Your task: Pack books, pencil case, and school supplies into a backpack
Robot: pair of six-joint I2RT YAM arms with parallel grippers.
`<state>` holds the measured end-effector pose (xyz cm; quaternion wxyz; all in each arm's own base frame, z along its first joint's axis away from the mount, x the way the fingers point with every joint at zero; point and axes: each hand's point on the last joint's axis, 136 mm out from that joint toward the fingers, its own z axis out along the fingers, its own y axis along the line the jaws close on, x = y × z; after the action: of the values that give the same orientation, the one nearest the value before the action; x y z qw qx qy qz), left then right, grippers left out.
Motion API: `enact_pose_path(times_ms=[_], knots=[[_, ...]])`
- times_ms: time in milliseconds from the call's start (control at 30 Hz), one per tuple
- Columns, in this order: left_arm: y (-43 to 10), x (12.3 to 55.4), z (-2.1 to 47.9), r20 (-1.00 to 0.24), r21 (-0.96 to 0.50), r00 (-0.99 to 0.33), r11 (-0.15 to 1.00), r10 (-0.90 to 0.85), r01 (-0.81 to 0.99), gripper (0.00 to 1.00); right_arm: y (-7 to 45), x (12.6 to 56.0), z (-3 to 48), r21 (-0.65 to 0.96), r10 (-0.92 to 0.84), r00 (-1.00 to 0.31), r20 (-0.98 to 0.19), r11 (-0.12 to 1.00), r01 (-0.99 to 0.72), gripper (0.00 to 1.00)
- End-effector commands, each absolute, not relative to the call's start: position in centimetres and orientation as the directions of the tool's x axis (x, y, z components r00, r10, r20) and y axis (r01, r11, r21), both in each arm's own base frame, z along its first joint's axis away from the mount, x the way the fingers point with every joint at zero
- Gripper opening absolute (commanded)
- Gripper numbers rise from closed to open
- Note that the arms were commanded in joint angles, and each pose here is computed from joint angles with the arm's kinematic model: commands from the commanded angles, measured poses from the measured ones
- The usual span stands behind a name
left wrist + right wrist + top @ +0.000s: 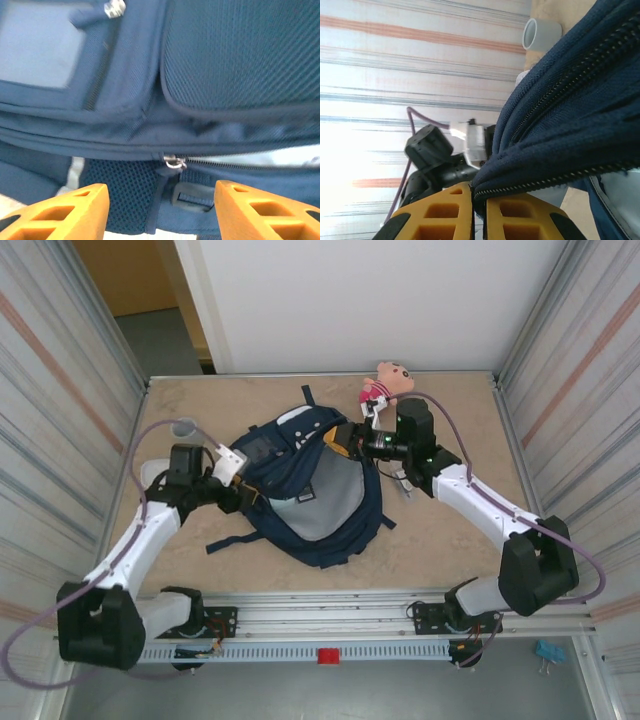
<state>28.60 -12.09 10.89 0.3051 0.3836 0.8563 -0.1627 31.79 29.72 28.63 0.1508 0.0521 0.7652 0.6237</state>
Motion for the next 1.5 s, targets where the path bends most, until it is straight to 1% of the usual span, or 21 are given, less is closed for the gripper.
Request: enact_pose_path(times_ms=[0, 33, 100, 233, 267, 433, 533, 700, 800, 833, 900, 933, 1033, 1133, 1167, 1200, 1233, 1267, 1300, 1400, 1467], knots=[[-12.6, 28.2, 10.1, -0.634, 0.005, -0.388, 0.505, 0.669, 0.863, 0.58, 29.8, 32.2, 31.7, 0.967, 0.263, -0.937, -0.231, 0.167, -0.192, 0.12], [-12.8, 28.4, 9.7, -0.640, 0.003, -0.376, 0.492, 0.670, 0.871, 0.61, 29.9, 32.2, 31.7, 0.967, 0.263, -0.937, -0.230, 0.168, -0.191, 0.12], [-13.1, 28.7, 9.1, -0.647, 0.007, -0.352, 0.468, 0.676, 0.884, 0.62, 29.8, 32.2, 31.6, 0.968, 0.266, -0.937, -0.228, 0.169, -0.187, 0.12], [-12.9, 30.3, 8.8, -0.644, 0.052, -0.341, 0.483, 0.685, 0.874, 0.60, 29.9, 32.2, 31.5, 0.968, 0.265, -0.938, -0.225, 0.169, -0.184, 0.12], [-12.8, 30.6, 8.7, -0.645, 0.064, -0.336, 0.487, 0.686, 0.871, 0.58, 29.9, 32.2, 31.5, 0.969, 0.265, -0.938, -0.223, 0.167, -0.183, 0.12], [-12.3, 32.0, 8.1, -0.631, 0.129, -0.316, 0.497, 0.709, 0.858, 0.44, 29.9, 32.1, 31.9, 0.970, 0.262, -0.938, -0.225, 0.152, -0.190, 0.12], [-13.0, 32.2, 8.9, -0.665, 0.132, -0.279, 0.477, 0.693, 0.869, 0.38, 29.8, 32.1, 31.8, 0.970, 0.264, -0.938, -0.225, 0.153, -0.190, 0.12], [-13.8, 32.2, 10.2, -0.717, 0.127, -0.253, 0.479, 0.650, 0.869, 0.10, 29.2, 32.2, 30.5, 0.973, 0.288, -0.936, -0.202, 0.169, -0.158, 0.13], [-14.2, 31.6, 10.6, -0.733, 0.103, -0.251, 0.467, 0.632, 0.878, 0.01, 28.7, 32.1, 29.7, 0.973, 0.300, -0.935, -0.190, 0.182, -0.139, 0.16], [-14.4, 31.4, 10.7, -0.737, 0.091, -0.253, 0.462, 0.627, 0.882, 0.00, 28.5, 32.1, 29.3, 0.973, 0.308, -0.934, -0.183, 0.190, -0.128, 0.19], [-14.5, 31.0, 10.9, -0.736, 0.065, -0.266, 0.456, 0.623, 0.888, 0.00, 28.0, 31.9, 28.3, 0.972, 0.324, -0.931, -0.169, 0.211, -0.103, 0.25], [-14.6, 30.8, 11.0, -0.737, 0.054, -0.272, 0.455, 0.619, 0.889, 0.00, 27.8, 31.7, 27.7, 0.971, 0.329, -0.931, -0.161, 0.223, -0.090, 0.27], [-14.5, 30.6, 10.5, -0.728, 0.041, -0.290, 0.462, 0.621, 0.886, 0.00, 27.2, 31.0, 25.9, 0.969, 0.347, -0.928, -0.133, 0.241, -0.049, 0.28], [-14.2, 30.4, 9.7, -0.706, 0.035, -0.301, 0.457, 0.641, 0.889, 0.00, 26.8, 30.3, 24.9, 0.969, 0.357, -0.927, -0.115, 0.245, -0.026, 0.33], [-14.3, 30.3, 9.5, -0.697, 0.032, -0.303, 0.451, 0.649, 0.892, 0.02, 26.7, 30.2, 24.9, 0.969, 0.361, -0.926, -0.115, 0.245, -0.024, 0.32], [-14.3, 30.2, 9.3, -0.687, 0.030, -0.306, 0.447, 0.659, 0.894, 0.09, 26.6, 30.2, 25.0, 0.970, 0.362, -0.925, -0.115, 0.243, -0.025, 0.30], [-14.3, 30.3, 9.1, -0.678, 0.038, -0.305, 0.446, 0.669, 0.894, 0.20, 26.6, 30.3, 25.3, 0.971, 0.366, -0.923, -0.120, 0.238, -0.032, 0.27], [-14.3, 30.4, 9.1, -0.673, 0.036, -0.310, 0.448, 0.671, 0.893, 0.29, 26.6, 30.4, 26.0, 0.972, 0.367, -0.921, -0.131, 0.229, -0.047, 0.24], [-14.2, 30.4, 9.0, -0.668, 0.036, -0.313, 0.449, 0.675, 0.893, 0.34, 26.7, 30.5, 26.6, 0.973, 0.369, -0.919, -0.141, 0.222, -0.061, 0.23], [-14.0, 30.2, 8.9, -0.655, 0.040, -0.306, 0.436, 0.691, 0.899, 0.43, 27.0, 30.9, 28.6, 0.973, 0.361, -0.916, -0.175, 0.204, -0.106, 0.22], [-13.9, 29.8, 8.5, -0.637, 0.033, -0.301, 0.415, 0.710, 0.909, 0.47, 27.3, 31.1, 29.4, 0.973, 0.354, -0.917, -0.184, 0.195, -0.120, 0.22]])
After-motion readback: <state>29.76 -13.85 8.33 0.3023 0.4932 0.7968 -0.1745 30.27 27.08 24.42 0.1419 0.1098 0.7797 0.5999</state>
